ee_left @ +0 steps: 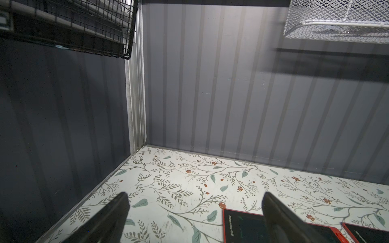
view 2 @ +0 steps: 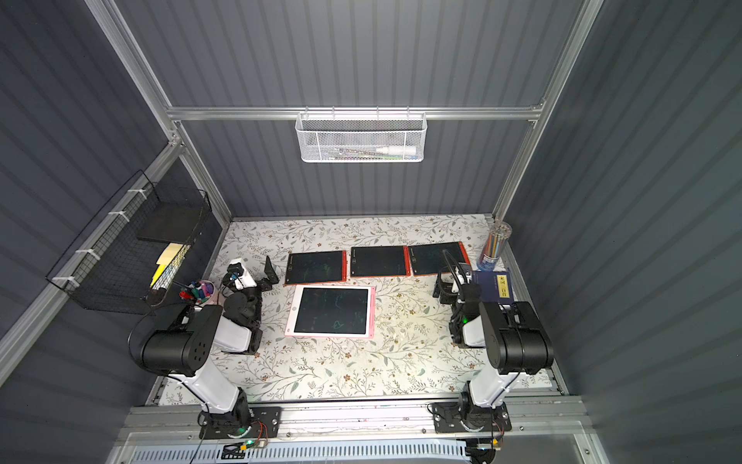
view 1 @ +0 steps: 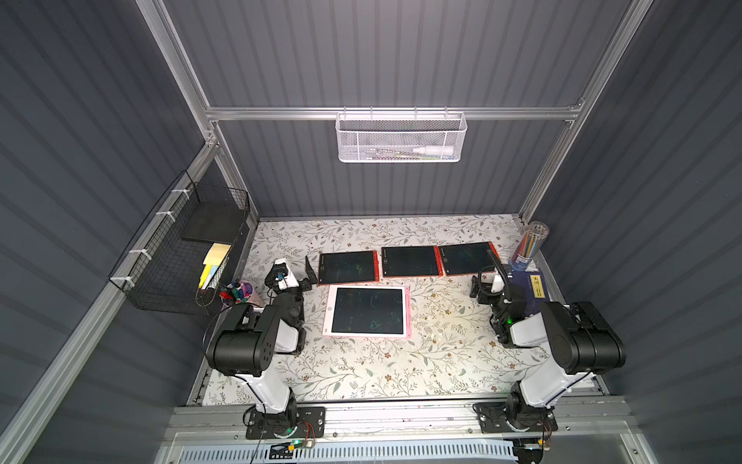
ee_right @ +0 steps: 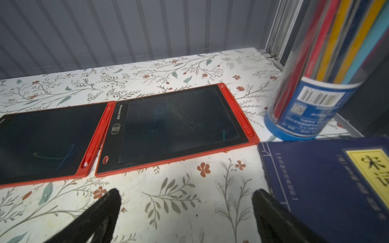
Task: Place the stylus back onto the writing tablet
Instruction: Reset both arms
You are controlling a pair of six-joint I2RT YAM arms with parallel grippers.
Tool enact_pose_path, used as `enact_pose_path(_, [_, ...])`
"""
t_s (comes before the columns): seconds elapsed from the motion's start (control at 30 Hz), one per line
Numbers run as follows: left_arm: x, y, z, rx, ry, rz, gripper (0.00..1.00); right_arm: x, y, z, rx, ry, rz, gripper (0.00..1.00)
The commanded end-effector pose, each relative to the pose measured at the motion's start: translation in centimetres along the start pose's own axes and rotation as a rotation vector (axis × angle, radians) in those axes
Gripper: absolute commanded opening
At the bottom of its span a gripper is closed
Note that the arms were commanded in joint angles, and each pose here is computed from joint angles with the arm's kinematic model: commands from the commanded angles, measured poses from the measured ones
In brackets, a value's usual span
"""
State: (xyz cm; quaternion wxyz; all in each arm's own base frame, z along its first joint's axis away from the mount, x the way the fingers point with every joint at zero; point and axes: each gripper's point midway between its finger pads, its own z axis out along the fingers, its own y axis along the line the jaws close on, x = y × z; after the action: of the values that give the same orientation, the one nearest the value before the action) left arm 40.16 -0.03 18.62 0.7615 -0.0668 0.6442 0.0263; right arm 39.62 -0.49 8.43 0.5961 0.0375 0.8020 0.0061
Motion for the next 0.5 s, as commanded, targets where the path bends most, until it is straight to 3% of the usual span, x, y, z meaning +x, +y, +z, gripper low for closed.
enact_pose_path(0.0, [-5.5, -0.1, -0.3, 0.013, -0.215, -0.042, 0.99, -1.4, -0.4, 0.1, 0.029, -0.003, 0.001, 0.99])
enact_pose_path(0.13, [-5.4, -0.1, -0.3, 0.013, -0.213, -0.042, 0.99, -1.1, -0.3, 0.2, 0.025, 0.037, 0.012, 0.99])
enact_pose_path(0.33, [-5.5, -0.1, -0.3, 0.013, -0.215, -0.042, 0.99, -1.4, -0.1, -1.6, 0.001, -0.054, 0.01, 0.99])
enact_pose_path(0.47, [-5.5, -0.1, -0.3, 0.013, -0.215, -0.042, 1.0, -1.2, -0.6, 0.4, 0.04, 0.021, 0.012, 0.99])
